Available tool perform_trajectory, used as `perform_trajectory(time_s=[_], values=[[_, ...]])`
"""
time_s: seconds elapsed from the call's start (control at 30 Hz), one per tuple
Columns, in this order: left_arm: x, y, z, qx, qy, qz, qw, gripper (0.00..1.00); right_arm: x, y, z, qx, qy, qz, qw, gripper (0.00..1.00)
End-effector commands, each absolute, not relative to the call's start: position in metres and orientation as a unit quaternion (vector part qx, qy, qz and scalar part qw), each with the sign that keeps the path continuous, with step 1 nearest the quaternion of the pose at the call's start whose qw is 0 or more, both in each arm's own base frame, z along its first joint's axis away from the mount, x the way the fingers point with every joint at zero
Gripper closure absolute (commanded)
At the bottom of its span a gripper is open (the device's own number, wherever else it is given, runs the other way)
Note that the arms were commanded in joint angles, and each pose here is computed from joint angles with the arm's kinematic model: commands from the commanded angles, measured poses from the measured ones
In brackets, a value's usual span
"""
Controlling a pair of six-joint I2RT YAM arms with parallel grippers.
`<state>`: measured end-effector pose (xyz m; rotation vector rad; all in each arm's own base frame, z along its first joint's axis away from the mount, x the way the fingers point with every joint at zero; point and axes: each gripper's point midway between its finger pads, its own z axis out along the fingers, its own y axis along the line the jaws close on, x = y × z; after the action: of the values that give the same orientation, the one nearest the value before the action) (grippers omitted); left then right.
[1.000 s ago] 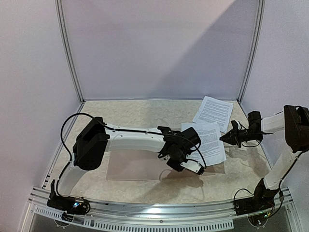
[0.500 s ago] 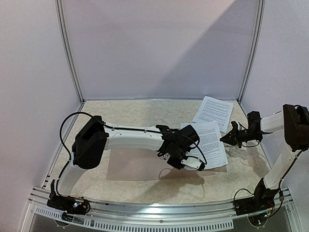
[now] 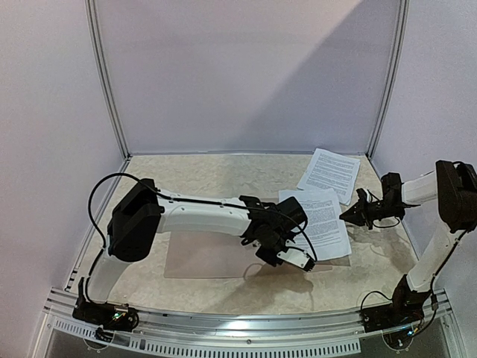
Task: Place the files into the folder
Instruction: Pass from the right arm to the left, then pass from the left arm to the right
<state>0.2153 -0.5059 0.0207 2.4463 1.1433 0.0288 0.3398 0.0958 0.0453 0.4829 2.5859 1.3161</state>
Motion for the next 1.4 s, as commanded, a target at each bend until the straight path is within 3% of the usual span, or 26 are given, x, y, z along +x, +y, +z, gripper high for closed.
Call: perform_trajectory(time_s=[0.0, 0.23, 0.33, 0.5, 0.53, 0.6, 0.77, 1.2, 1.27, 1.37], values=[[0.203, -0.511, 0.004, 0.893, 0.401, 0.004, 0.204, 0.78, 0.346, 0.093, 0.043, 0.161, 0.878, 0.44, 0.103, 1.0], [0.202, -0.509, 0.001, 0.893, 0.404, 0.005, 0.2, 1.0, 0.345, 0.093, 0.04, 0.163, 0.878, 0.438, 0.1, 1.0], [0.208, -0.516, 0.014, 0.882, 0.415, 0.003, 0.221, 1.0, 0.344, 0.089, 0.035, 0.17, 0.885, 0.422, 0.099, 0.99], [0.223, -0.53, 0.051, 0.861, 0.439, -0.016, 0.258, 1.0, 0.343, 0.069, 0.026, 0.186, 0.914, 0.346, 0.103, 0.7], [0.224, -0.534, 0.058, 0.857, 0.441, -0.026, 0.266, 1.0, 0.343, 0.066, 0.026, 0.187, 0.917, 0.335, 0.106, 0.58], [0.228, -0.539, 0.073, 0.848, 0.447, -0.04, 0.28, 1.0, 0.342, 0.062, 0.03, 0.187, 0.921, 0.322, 0.113, 0.45], [0.241, -0.547, 0.1, 0.832, 0.455, -0.045, 0.314, 1.0, 0.33, 0.066, 0.044, 0.182, 0.919, 0.331, 0.112, 0.31], [0.254, -0.553, 0.144, 0.807, 0.467, -0.058, 0.356, 1.0, 0.303, 0.088, 0.043, 0.174, 0.897, 0.403, 0.045, 0.21], [0.253, -0.553, 0.143, 0.808, 0.467, -0.058, 0.355, 1.0, 0.302, 0.093, 0.043, 0.172, 0.889, 0.423, 0.039, 0.25], [0.253, -0.554, 0.142, 0.809, 0.465, -0.057, 0.355, 1.0, 0.301, 0.101, 0.046, 0.174, 0.874, 0.453, 0.032, 0.42]])
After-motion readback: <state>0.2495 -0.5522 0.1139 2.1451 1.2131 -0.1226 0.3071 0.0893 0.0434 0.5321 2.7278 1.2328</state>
